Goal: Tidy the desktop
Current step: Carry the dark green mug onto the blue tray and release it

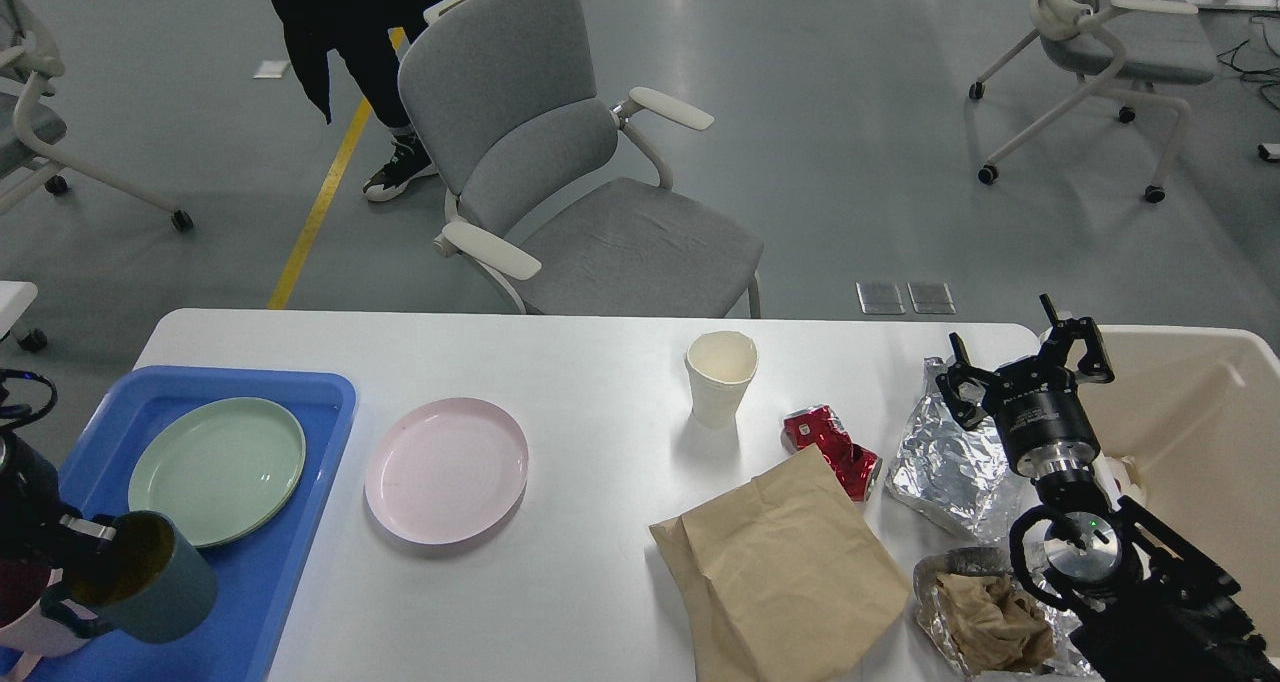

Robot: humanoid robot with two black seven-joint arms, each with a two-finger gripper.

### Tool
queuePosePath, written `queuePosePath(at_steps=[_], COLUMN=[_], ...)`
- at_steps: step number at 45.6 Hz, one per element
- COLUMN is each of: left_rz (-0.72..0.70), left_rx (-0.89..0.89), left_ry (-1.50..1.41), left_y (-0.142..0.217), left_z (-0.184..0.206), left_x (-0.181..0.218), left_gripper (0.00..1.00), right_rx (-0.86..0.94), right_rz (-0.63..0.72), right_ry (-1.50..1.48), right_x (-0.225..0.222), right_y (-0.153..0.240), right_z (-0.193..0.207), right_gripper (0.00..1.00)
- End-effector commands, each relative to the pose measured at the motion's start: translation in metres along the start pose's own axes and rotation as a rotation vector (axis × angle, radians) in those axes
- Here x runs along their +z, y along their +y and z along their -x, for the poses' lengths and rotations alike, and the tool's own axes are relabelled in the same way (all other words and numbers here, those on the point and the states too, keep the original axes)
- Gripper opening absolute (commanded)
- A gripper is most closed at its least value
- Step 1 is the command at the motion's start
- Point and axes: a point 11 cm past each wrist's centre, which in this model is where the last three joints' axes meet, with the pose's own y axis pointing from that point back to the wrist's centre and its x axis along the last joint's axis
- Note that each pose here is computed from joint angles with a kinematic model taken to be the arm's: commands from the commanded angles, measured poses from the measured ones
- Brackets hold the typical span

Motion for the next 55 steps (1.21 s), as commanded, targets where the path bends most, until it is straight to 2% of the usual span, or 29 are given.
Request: queuePosePath(at_steps=[1, 28, 39, 45, 49, 55], left_rz=[0.009, -0.010, -0.011, 0.020, 0.050, 0.066], left_rx=[-0.006, 0.053, 0.051, 0.053, 0.088, 0.095], left_ry=[0.021, 0.008, 0.013, 0.080, 0.144, 0.184], left_y=[-0.023, -0.046, -0.047, -0.047, -0.046, -0.046], left_z=[0.006, 0.011, 0.014, 0.015, 0.011, 0.010], left_x=[-0.005, -0.009, -0.011, -0.009, -0.007, -0.006], left_gripper=[0.00, 0.00, 0.05, 0.14, 0.40, 0.60], right_rx=[0.000, 0.000, 0.000, 0.000, 0.000, 0.000], right_rz=[-0.001, -0.001, -0.001, -0.001, -0.001, -0.001], right_ry=[0.000, 0.000, 0.000, 0.000, 0.000, 0.000], right_x=[0.000, 0.000, 0.000, 0.000, 0.000, 0.000], right_y=[0.000, 0.000, 0.000, 0.000, 0.000, 0.000], right_z=[0.000, 0.000, 0.000, 0.000, 0.000, 0.000], right_gripper=[1.00, 1.00, 1.00, 1.00, 1.00, 1.00])
